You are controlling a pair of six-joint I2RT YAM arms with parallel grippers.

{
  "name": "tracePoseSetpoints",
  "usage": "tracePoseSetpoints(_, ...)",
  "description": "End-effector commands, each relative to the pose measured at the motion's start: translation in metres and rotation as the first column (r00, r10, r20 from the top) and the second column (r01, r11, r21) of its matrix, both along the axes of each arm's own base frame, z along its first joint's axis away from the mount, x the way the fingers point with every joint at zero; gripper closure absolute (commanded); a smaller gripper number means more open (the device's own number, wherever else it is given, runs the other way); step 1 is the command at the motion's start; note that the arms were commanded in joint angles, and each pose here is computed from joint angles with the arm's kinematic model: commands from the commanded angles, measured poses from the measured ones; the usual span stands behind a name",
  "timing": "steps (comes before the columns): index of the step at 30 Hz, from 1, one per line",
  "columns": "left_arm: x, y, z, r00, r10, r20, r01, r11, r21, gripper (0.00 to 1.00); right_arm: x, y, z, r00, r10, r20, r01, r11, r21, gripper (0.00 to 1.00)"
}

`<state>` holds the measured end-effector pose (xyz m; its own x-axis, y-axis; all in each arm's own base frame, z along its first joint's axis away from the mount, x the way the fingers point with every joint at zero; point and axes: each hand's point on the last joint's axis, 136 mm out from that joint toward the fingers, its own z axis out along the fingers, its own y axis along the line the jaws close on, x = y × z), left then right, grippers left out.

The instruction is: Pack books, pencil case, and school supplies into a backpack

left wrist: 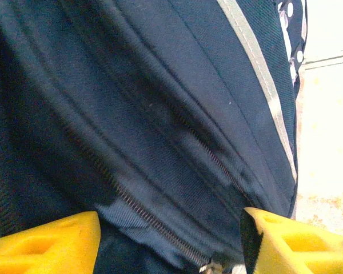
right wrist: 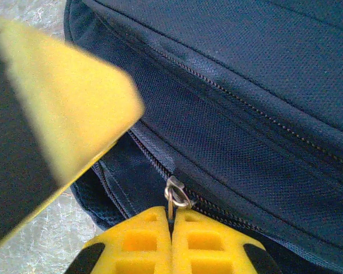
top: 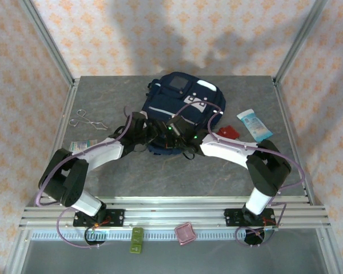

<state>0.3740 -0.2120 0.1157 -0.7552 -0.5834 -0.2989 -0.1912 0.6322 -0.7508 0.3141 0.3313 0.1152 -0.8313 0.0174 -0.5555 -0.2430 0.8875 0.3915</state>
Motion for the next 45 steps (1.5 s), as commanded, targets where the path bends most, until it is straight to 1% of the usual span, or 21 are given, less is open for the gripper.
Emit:
tracePoseSetpoints(1,0.024,-0.007,0.015,0.998,0.035,0.059,-0.033,0.999,-0.037,0.42,0.005,0.013,0.018,0.999,0.008,0.039,-0.011,0.998,0.067,1.0)
tracePoseSetpoints(2,0.026,-0.007,0.012,0.998,0.038,0.053,-0.037,0.999,-0.029,0.46,0.005,0.012,0.016,0.999,0.009,0.036,-0.011,0.998,0.06,1.0)
tracePoseSetpoints(5,0.032,-0.007,0.007,0.998,0.04,0.045,-0.04,0.999,-0.006,0.77,0.005,0.001,0.012,0.999,-0.01,0.047,0.009,1.0,0.018,1.0)
tracePoseSetpoints(6,0.034,-0.007,0.005,0.999,0.031,0.044,-0.031,1.0,-0.006,0.94,0.005,-0.003,0.011,0.999,-0.017,0.05,0.017,1.0,0.002,1.0)
tracePoseSetpoints(7,0.035,-0.009,0.006,0.999,0.014,0.045,-0.014,1.0,-0.018,1.0,0.005,-0.008,0.01,0.998,-0.023,0.052,0.024,1.0,-0.008,1.0)
tracePoseSetpoints(11,0.037,-0.001,0.009,0.999,0.006,0.045,-0.003,0.999,-0.05,1.0,0.005,-0.041,-0.001,0.996,-0.079,0.046,0.082,0.995,-0.051,1.0)
tracePoseSetpoints(18,0.044,0.032,0.026,0.995,0.047,0.085,-0.044,0.998,-0.033,1.0,0.006,-0.132,-0.017,0.965,-0.256,0.05,0.26,0.956,-0.133,1.0)
tracePoseSetpoints(20,0.047,0.036,0.029,0.995,0.048,0.092,-0.046,0.999,-0.026,1.0,0.005,-0.145,-0.016,0.958,-0.282,0.058,0.288,0.948,-0.139,1.0)
tracePoseSetpoints(22,0.051,0.034,0.032,0.995,0.032,0.1,-0.03,0.999,-0.024,1.0,0.004,-0.137,-0.012,0.967,-0.25,0.051,0.254,0.961,-0.11,1.0)
tracePoseSetpoints(24,0.059,0.03,0.036,0.994,0.002,0.11,-0.002,1.0,0.001,1.0,-0.003,-0.112,-0.002,0.983,-0.174,0.063,0.179,0.982,-0.067,1.0)
tracePoseSetpoints(26,0.067,0.031,0.042,0.992,-0.014,0.125,0.008,0.999,0.052,1.0,-0.008,-0.089,0.006,0.989,-0.116,0.088,0.122,0.99,-0.067,1.0)
tracePoseSetpoints(28,0.077,0.037,0.048,0.99,-0.015,0.143,-0.001,0.994,0.109,1.0,-0.012,-0.068,0.008,0.994,-0.068,0.083,0.073,0.996,-0.055,1.0)
tracePoseSetpoints(32,0.095,0.06,0.057,0.988,0.019,0.151,-0.047,0.983,0.18,1.0,-0.012,-0.029,0.014,0.997,-0.008,0.08,0.006,0.999,0.031,1.0)
tracePoseSetpoints(33,0.097,0.068,0.059,0.987,0.038,0.153,-0.068,0.979,0.191,0.87,-0.011,-0.019,0.018,0.996,-0.002,0.089,-0.002,0.999,0.052,1.0)
tracePoseSetpoints(34,0.096,0.072,0.061,0.987,0.049,0.156,-0.08,0.977,0.199,0.69,-0.011,-0.011,0.022,0.995,0.007,0.096,-0.014,0.997,0.075,1.0)
tracePoseSetpoints(35,0.092,0.076,0.063,0.986,0.058,0.156,-0.09,0.974,0.207,0.55,-0.01,-0.002,0.026,0.995,0.017,0.102,-0.027,0.994,0.102,1.0)
tracePoseSetpoints(36,0.087,0.076,0.064,0.985,0.06,0.159,-0.092,0.975,0.203,0.48,-0.008,0.004,0.028,0.994,0.02,0.103,-0.032,0.992,0.121,1.0)
tracePoseSetpoints(38,0.072,0.074,0.062,0.987,0.061,0.149,-0.088,0.979,0.184,0.43,-0.004,0.011,0.026,0.995,0.028,0.097,-0.04,0.991,0.127,1.0)
tracePoseSetpoints(41,0.043,0.066,0.051,0.99,0.075,0.119,-0.096,0.979,0.179,0.41,-0.001,0.016,0.022,0.995,0.034,0.095,-0.045,0.991,0.122,1.0)
tracePoseSetpoints(42,0.031,0.062,0.045,0.99,0.082,0.116,-0.102,0.978,0.184,0.39,-0.001,0.017,0.021,0.995,0.038,0.093,-0.049,0.992,0.119,1.0)
tracePoseSetpoints(45,0.012,0.045,0.035,0.991,0.085,0.105,-0.101,0.983,0.151,0.37,0.0,0.016,0.019,0.995,0.039,0.097,-0.049,0.993,0.106,1.0)
